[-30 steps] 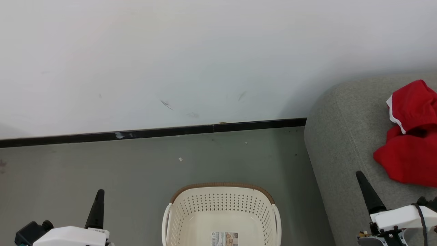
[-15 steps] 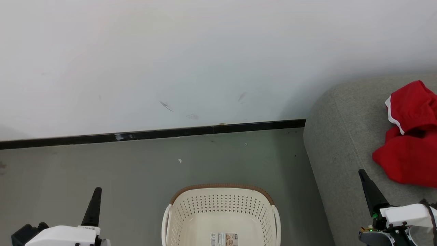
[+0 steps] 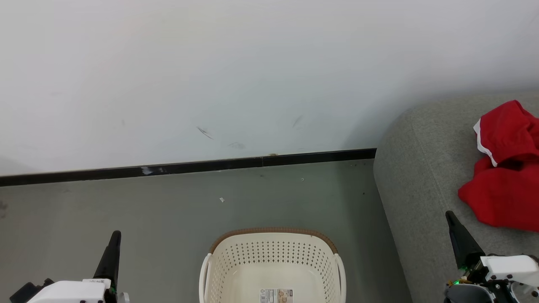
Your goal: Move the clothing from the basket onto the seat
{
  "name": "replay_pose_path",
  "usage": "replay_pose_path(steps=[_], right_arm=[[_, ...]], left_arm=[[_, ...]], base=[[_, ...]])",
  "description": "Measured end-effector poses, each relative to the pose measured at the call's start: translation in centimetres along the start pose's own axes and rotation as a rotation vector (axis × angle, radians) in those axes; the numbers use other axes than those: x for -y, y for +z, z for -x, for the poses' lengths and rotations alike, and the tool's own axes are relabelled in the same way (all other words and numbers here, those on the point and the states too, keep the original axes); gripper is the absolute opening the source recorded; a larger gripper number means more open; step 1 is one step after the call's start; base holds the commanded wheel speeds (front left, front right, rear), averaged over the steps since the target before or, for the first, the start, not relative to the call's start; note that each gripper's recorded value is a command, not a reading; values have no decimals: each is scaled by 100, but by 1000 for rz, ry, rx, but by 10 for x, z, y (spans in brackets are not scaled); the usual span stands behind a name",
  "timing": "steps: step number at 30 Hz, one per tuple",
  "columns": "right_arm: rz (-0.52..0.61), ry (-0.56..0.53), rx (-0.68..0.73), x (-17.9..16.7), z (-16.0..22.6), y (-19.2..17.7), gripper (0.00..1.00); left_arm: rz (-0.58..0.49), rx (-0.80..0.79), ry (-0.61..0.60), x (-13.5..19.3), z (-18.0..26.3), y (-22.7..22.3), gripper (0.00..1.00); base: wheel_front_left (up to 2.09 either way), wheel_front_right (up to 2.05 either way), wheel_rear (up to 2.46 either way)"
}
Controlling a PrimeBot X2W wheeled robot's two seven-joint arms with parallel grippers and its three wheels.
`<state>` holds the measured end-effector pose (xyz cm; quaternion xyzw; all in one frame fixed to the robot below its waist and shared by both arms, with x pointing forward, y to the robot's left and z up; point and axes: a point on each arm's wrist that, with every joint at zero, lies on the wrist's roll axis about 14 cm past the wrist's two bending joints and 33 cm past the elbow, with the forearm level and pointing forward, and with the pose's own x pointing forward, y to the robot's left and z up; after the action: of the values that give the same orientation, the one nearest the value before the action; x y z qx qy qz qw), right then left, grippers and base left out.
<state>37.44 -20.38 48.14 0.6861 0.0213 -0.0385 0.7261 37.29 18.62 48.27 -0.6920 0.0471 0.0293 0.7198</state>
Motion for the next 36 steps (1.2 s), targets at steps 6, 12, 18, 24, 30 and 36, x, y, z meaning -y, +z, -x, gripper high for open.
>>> replay_pose_path(steps=[6,12,18,24,30,36], right_arm=[[-63,4,4,-1,-1,2,0],[-64,15,5,-5,-4,2,0],[-64,15,5,-5,-4,2,0],[-64,15,5,-5,-4,2,0],[-64,14,5,-5,-4,2,0],[-64,14,5,-5,-4,2,0]], left_arm=[[48,-4,-26,7,-3,0,0],[52,-3,-29,7,-3,0,0],[52,-3,-28,7,-3,0,0],[53,-3,-27,6,-3,0,0],[53,-3,-30,7,-3,0,0],[53,-3,-27,6,-3,0,0]], base=[[0,0,0],[0,0,0],[0,0,0],[0,0,0],[0,0,0],[0,0,0]])
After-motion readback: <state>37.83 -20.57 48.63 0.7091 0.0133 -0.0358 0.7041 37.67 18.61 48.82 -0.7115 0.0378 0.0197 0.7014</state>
